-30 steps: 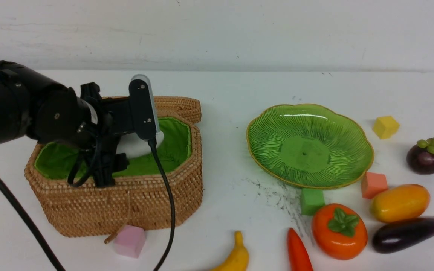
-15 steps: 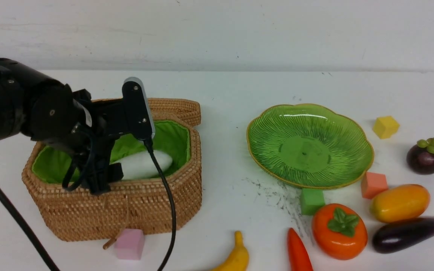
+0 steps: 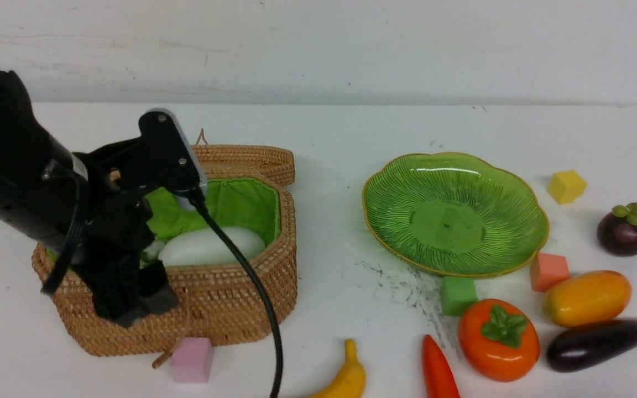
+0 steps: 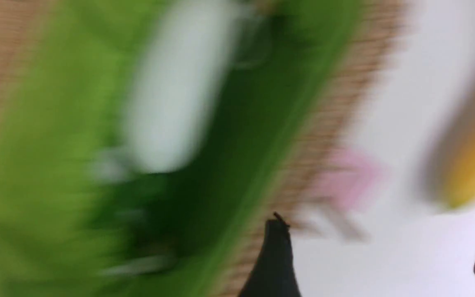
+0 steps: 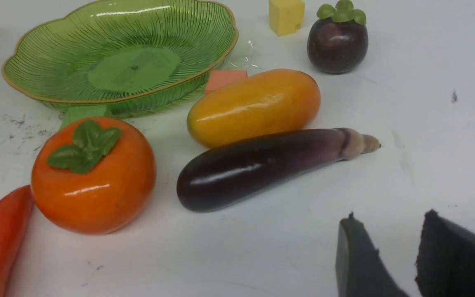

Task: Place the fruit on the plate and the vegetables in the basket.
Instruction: Use the left arm to grab a banana and put it into the right plate

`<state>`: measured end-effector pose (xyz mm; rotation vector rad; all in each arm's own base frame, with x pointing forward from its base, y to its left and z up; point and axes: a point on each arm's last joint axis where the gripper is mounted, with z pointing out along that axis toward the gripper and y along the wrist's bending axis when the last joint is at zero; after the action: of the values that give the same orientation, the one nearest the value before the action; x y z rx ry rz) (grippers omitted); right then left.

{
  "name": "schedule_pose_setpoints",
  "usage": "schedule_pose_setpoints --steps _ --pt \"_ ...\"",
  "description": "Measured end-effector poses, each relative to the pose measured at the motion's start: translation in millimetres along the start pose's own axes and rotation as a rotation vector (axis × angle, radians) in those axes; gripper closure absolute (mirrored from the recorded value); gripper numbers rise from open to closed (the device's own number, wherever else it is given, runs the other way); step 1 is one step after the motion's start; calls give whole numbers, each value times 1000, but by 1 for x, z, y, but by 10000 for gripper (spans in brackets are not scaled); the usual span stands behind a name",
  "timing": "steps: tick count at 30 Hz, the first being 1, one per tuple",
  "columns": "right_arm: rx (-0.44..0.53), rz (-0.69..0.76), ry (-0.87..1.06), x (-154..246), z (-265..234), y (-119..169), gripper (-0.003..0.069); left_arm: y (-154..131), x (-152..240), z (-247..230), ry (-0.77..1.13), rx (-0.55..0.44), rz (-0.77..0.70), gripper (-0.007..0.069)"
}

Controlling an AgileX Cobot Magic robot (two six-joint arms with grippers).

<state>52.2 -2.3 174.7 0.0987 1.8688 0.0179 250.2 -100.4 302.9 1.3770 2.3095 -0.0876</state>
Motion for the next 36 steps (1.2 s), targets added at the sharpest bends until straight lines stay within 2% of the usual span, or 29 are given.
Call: schedule_pose_setpoints --steps 3,4,6,11,15,16,20,26,36 --pt "0 0 0 0 0 0 417 -11 -2 -1 -25 117 -27 41" --pt "0 0 0 0 0 0 417 -19 -5 -3 -57 208 -17 41" --pt "0 0 0 0 0 0 417 -27 -10 -5 -106 300 -34 41" --pt "0 -1 0 0 0 0 417 -39 -22 5 -126 384 -38 42" --pt "0 -1 0 0 0 0 417 -65 -36 26 -34 398 54 43" --pt "0 -1 0 0 0 0 417 -79 -43 38 23 378 117 43" --pt "0 -1 0 0 0 0 417 -92 -52 68 88 303 184 43" --pt "0 -1 0 0 0 0 417 -89 -60 111 98 233 134 43" --pt "0 -1 0 0 0 0 417 -94 -52 161 185 277 87 60"
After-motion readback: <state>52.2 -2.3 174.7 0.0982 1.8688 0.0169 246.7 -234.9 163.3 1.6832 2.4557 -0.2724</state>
